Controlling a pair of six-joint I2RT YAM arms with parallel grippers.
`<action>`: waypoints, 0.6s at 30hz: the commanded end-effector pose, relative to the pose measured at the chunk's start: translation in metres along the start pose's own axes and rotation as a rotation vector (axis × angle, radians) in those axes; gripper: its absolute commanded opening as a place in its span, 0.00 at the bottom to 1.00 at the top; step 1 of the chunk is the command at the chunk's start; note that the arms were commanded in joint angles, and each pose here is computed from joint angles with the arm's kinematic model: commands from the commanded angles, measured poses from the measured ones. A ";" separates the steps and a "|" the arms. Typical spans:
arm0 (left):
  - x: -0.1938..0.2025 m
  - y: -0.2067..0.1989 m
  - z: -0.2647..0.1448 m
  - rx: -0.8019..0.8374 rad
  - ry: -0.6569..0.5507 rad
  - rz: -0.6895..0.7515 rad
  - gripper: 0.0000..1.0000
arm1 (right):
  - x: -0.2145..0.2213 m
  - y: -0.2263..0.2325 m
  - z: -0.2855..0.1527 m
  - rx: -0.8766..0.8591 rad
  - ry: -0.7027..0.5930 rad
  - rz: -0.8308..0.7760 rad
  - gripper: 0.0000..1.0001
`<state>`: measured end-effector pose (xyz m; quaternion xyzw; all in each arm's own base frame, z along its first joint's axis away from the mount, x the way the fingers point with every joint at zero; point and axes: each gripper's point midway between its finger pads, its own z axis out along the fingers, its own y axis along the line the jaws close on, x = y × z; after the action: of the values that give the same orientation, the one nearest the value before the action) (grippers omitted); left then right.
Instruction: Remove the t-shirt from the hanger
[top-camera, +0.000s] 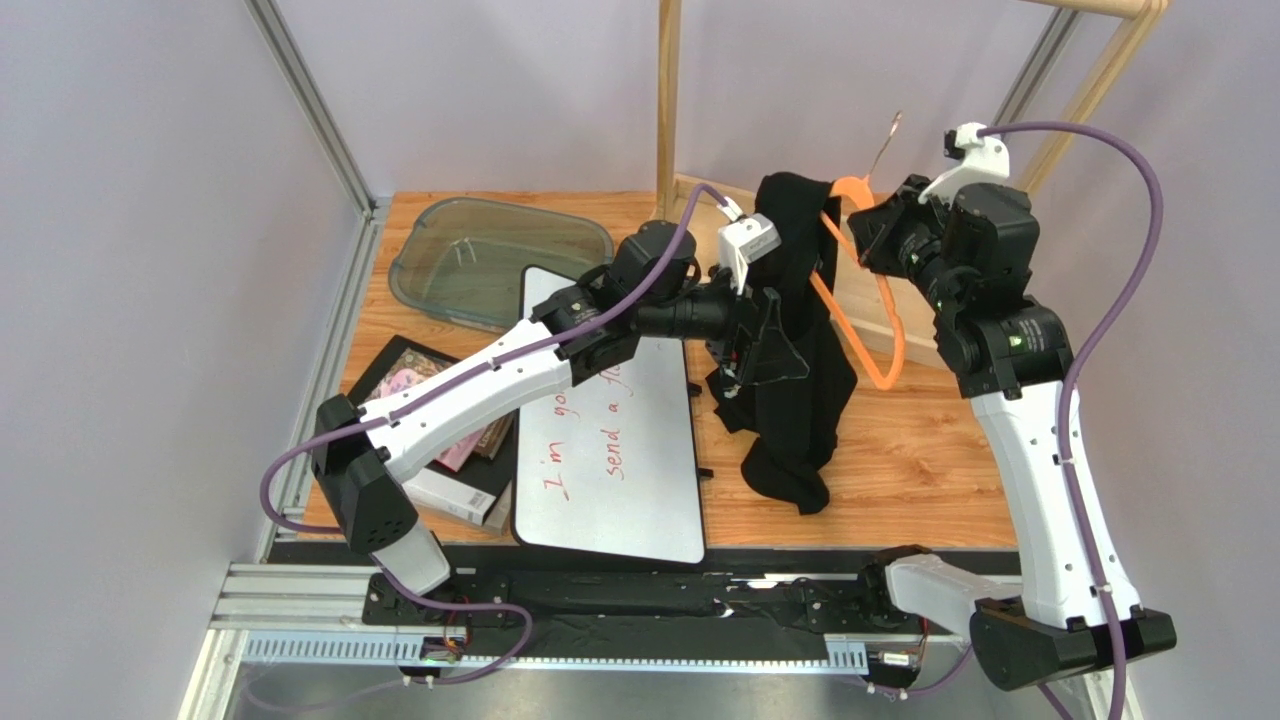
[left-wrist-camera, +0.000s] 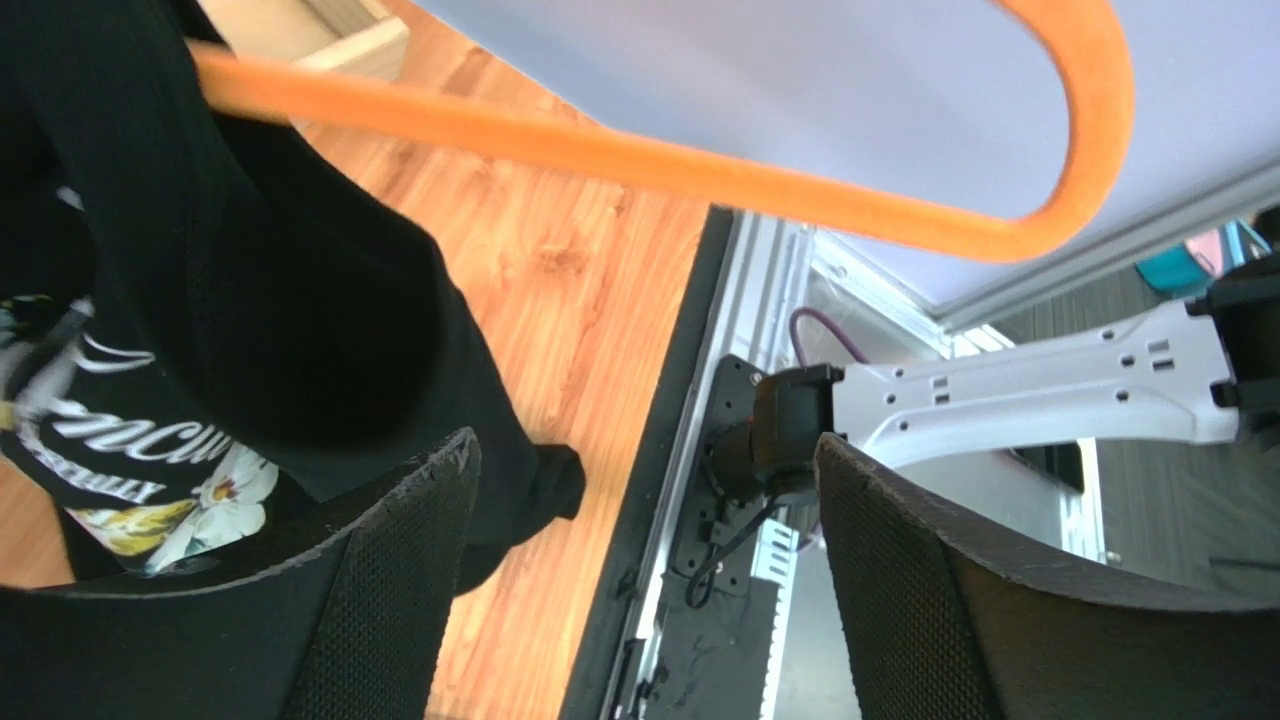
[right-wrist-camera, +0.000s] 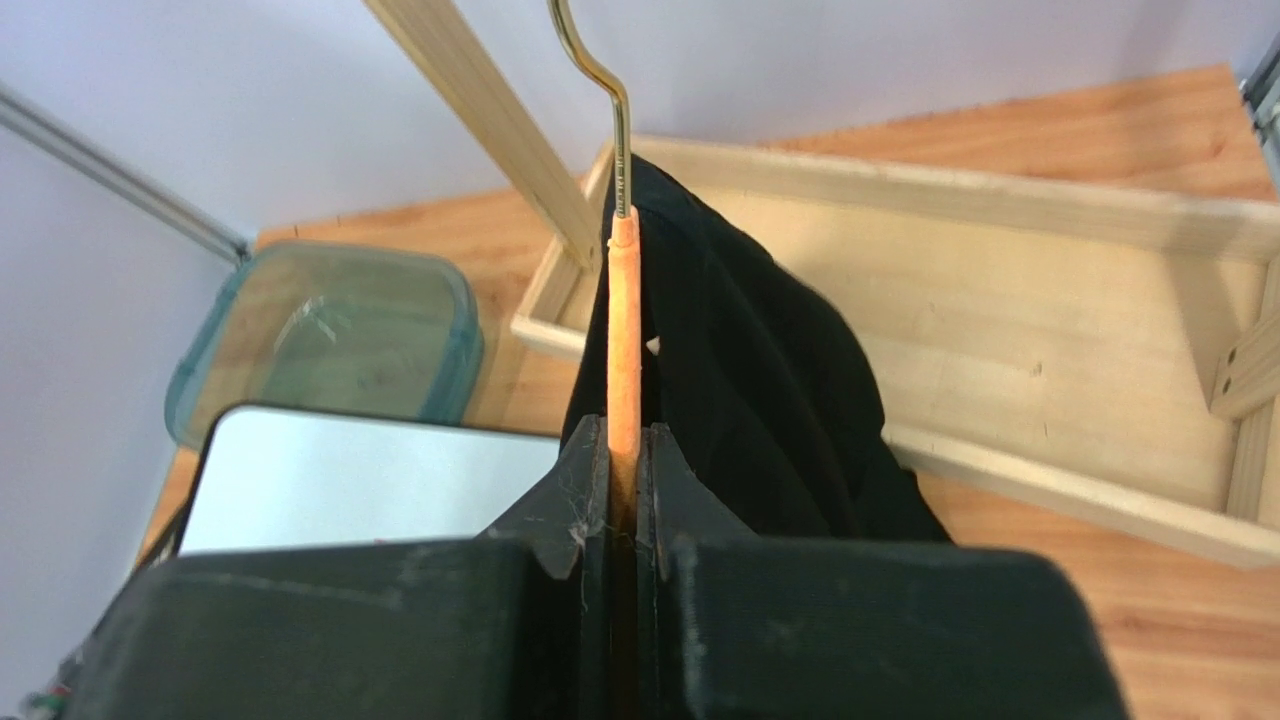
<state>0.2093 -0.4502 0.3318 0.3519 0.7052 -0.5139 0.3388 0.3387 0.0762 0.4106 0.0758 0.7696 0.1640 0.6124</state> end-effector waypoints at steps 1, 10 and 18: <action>-0.039 0.010 -0.020 -0.118 -0.098 0.053 0.88 | 0.014 0.010 -0.020 -0.053 0.106 -0.032 0.00; -0.070 0.062 -0.008 -0.275 -0.102 0.065 0.91 | 0.054 -0.007 -0.049 -0.013 0.235 -0.076 0.00; -0.053 0.087 0.030 -0.255 -0.038 0.026 0.88 | 0.060 -0.002 -0.077 -0.056 0.263 -0.090 0.00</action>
<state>0.3115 -0.4594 0.3483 0.2918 0.7407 -0.4320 0.4237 0.2663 0.0779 0.3538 0.0253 0.8544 0.1534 0.4958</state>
